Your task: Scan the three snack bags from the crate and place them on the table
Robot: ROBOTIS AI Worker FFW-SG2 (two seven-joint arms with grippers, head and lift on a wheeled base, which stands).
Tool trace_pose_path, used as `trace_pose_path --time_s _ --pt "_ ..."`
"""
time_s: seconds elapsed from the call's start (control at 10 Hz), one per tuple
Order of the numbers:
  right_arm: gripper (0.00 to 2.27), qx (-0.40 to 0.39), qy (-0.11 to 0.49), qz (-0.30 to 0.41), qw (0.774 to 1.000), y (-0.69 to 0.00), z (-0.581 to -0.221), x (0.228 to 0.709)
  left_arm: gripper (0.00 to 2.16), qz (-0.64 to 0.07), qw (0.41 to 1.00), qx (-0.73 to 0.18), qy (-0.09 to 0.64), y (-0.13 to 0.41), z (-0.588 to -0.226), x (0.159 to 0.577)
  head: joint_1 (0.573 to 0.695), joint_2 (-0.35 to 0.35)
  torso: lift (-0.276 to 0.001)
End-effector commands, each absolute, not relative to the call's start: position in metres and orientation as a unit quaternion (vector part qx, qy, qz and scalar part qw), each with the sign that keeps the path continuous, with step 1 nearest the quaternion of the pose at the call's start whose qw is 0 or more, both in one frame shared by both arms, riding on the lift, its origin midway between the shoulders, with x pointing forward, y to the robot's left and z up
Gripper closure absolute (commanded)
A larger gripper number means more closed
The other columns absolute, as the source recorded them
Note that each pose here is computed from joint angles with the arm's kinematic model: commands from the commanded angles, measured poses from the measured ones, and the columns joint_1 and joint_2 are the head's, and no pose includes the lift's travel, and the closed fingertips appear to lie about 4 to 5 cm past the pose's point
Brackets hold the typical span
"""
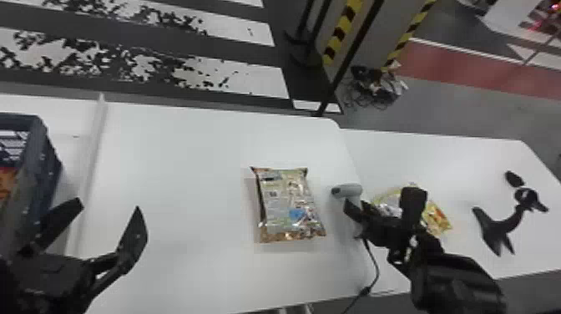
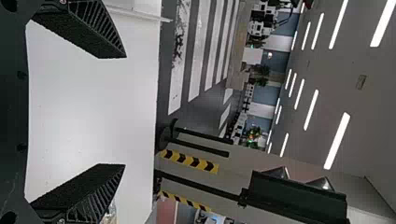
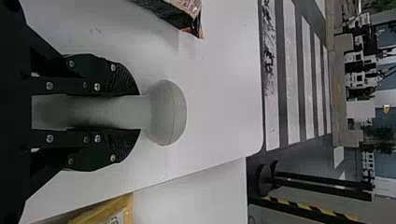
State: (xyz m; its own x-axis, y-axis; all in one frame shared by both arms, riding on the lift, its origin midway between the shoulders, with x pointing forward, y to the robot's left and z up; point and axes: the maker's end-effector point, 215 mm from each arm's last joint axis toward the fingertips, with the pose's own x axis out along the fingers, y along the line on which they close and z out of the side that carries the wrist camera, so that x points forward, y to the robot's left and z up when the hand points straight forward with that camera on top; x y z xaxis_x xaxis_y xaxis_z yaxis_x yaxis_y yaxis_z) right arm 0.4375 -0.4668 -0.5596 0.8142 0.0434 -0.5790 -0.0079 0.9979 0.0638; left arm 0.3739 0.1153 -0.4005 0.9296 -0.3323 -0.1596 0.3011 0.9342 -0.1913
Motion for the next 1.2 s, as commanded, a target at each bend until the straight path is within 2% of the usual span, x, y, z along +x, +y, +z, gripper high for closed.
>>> trace_pose_path --time_s 0.0,0.3,0.6,0.9,1.1 --pt "1.98 0.038 0.290 0.003 0.956 -0.464 -0.539 0.432 0.03 -0.163 0.979 -0.080 0.093 0.114 -0.399 0.375 0.695 -0.350 -0.062" --pt "1.98 0.065 0.280 0.003 0.958 -0.437 -0.498 0.417 0.03 -0.165 0.979 -0.080 0.089 0.110 -0.394 0.379 0.695 -0.350 -0.062" --pt "1.98 0.050 0.264 0.016 0.963 -0.379 -0.452 0.413 0.03 -0.169 0.979 -0.083 0.084 0.105 -0.389 0.380 0.695 -0.350 -0.062" --pt "1.98 0.049 0.268 0.045 0.961 -0.316 -0.445 0.414 0.03 -0.170 0.979 -0.082 0.082 0.105 -0.385 0.380 0.695 -0.348 -0.062" --pt "1.98 0.047 0.272 0.059 0.959 -0.284 -0.451 0.417 0.03 -0.172 0.978 -0.082 0.081 0.105 -0.383 0.380 0.695 -0.292 -0.062"
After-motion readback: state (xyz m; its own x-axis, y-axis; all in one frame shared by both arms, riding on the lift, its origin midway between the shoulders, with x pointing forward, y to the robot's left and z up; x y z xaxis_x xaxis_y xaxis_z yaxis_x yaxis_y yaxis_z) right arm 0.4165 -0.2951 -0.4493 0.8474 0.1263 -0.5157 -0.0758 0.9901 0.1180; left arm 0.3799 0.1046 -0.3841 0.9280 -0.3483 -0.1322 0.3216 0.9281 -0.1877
